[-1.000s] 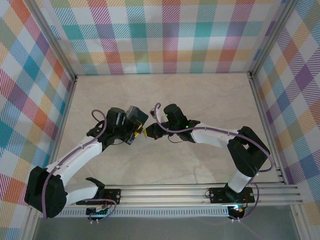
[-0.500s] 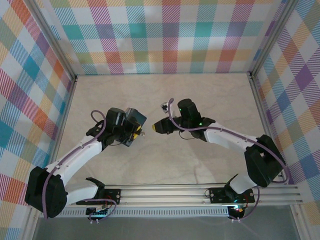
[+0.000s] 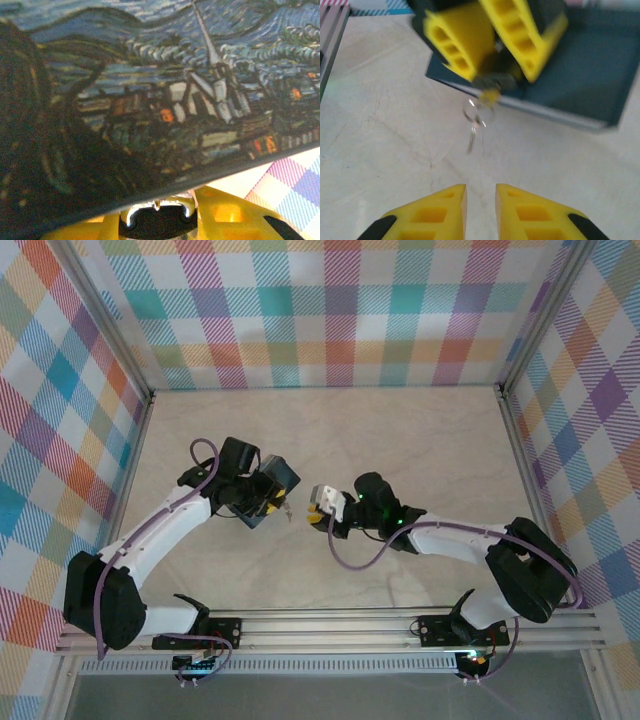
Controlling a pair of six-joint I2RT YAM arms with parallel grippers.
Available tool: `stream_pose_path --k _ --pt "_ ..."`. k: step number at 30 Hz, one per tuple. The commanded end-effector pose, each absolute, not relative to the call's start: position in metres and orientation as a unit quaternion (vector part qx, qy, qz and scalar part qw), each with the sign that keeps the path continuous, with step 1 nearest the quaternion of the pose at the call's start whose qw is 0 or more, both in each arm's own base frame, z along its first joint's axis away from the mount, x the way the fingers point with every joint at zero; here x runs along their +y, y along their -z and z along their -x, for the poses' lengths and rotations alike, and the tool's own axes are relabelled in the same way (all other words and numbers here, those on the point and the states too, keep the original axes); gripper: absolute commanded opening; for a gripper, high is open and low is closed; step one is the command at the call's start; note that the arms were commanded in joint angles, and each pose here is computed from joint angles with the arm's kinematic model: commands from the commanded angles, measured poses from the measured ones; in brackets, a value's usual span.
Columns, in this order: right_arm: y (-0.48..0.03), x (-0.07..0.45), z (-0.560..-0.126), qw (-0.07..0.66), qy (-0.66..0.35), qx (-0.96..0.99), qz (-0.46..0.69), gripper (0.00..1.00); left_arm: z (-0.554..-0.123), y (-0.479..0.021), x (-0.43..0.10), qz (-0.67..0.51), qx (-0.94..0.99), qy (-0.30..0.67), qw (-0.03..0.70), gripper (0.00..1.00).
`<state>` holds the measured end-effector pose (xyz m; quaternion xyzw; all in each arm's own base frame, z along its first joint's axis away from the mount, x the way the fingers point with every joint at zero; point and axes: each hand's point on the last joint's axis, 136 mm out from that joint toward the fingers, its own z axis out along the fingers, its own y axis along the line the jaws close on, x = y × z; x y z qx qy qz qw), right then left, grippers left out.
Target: Unlock the padlock with the key
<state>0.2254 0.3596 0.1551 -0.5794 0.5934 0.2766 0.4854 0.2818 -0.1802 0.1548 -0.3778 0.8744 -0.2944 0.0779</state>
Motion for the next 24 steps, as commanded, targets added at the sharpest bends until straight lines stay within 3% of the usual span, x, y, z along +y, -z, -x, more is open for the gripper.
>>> stream_pose_path --k 1,8,24 --pt "-0.160 0.372 -0.233 0.566 -0.159 0.490 0.644 0.25 -0.279 -0.161 -0.177 0.361 0.885 0.284 0.075 0.11" --pt "-0.154 0.394 -0.240 0.595 -0.078 0.444 0.665 0.30 -0.281 -0.161 -0.184 0.358 0.884 0.294 0.066 0.11" --pt "-0.175 0.407 -0.244 0.647 -0.033 0.414 0.640 0.25 -0.283 -0.172 -0.187 0.350 0.883 0.306 0.070 0.11"
